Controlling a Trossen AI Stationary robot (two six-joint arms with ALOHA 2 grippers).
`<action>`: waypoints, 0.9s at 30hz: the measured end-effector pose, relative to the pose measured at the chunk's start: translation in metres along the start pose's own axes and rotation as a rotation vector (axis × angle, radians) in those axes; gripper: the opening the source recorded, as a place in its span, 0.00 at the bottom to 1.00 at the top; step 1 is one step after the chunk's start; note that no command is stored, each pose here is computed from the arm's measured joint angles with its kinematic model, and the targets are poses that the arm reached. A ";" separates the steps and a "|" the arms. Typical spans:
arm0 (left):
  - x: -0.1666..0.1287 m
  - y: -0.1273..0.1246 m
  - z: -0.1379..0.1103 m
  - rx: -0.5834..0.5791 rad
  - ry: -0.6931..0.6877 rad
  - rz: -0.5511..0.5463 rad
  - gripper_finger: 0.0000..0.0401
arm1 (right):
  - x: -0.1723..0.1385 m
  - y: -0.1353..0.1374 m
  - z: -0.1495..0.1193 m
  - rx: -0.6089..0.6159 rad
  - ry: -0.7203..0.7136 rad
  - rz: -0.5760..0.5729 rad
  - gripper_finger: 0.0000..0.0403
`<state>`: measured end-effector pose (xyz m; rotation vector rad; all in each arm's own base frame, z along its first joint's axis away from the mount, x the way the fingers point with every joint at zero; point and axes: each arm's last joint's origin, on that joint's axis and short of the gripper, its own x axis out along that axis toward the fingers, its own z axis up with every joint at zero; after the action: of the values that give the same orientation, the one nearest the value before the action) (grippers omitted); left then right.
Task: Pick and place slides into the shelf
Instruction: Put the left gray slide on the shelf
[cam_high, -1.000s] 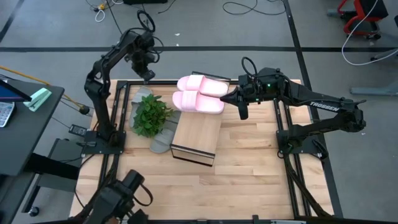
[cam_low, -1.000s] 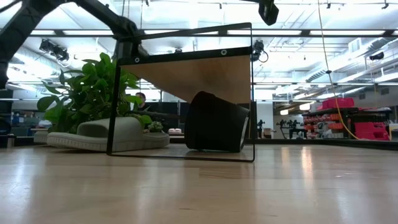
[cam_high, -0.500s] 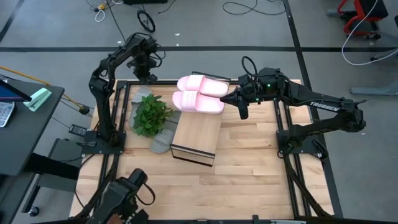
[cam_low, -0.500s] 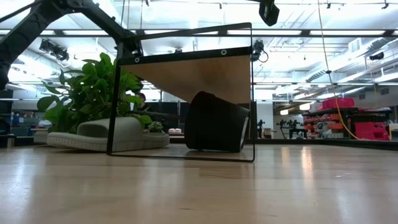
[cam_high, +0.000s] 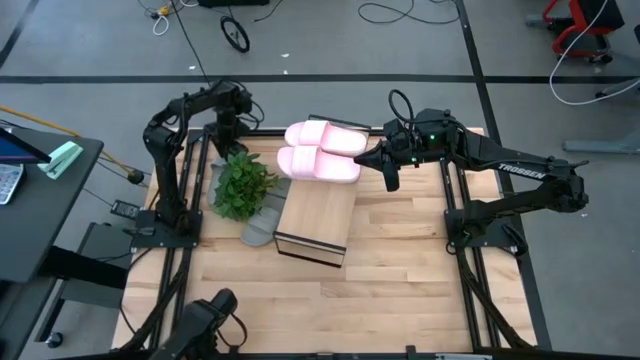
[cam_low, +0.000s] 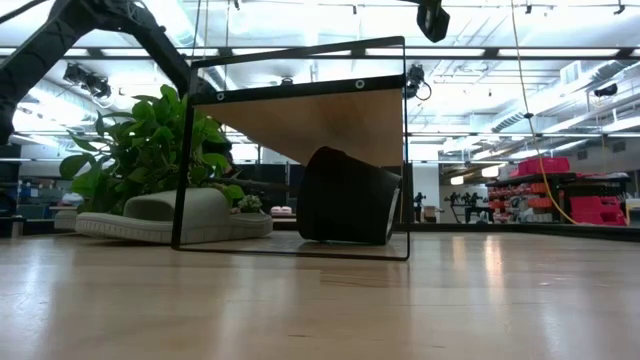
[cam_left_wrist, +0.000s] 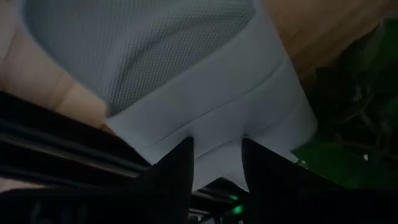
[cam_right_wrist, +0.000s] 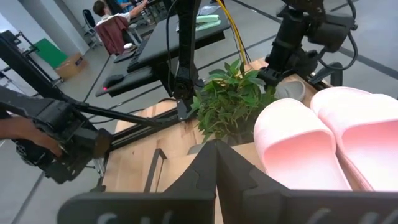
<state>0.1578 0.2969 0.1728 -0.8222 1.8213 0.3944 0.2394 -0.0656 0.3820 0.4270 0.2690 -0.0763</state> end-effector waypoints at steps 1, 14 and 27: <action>0.001 -0.001 0.000 0.007 0.001 -0.001 0.37 | 0.000 0.000 0.000 0.000 0.000 0.000 0.01; -0.020 -0.012 0.001 0.197 -0.206 0.051 0.48 | 0.000 0.000 0.000 0.018 0.000 0.000 0.01; -0.024 -0.004 0.005 0.250 -0.292 0.092 0.52 | 0.000 0.000 0.000 0.079 0.000 0.001 0.01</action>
<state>0.1691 0.3056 0.1926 -0.4817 1.5985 0.3191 0.2393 -0.0656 0.3820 0.5053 0.2664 -0.0864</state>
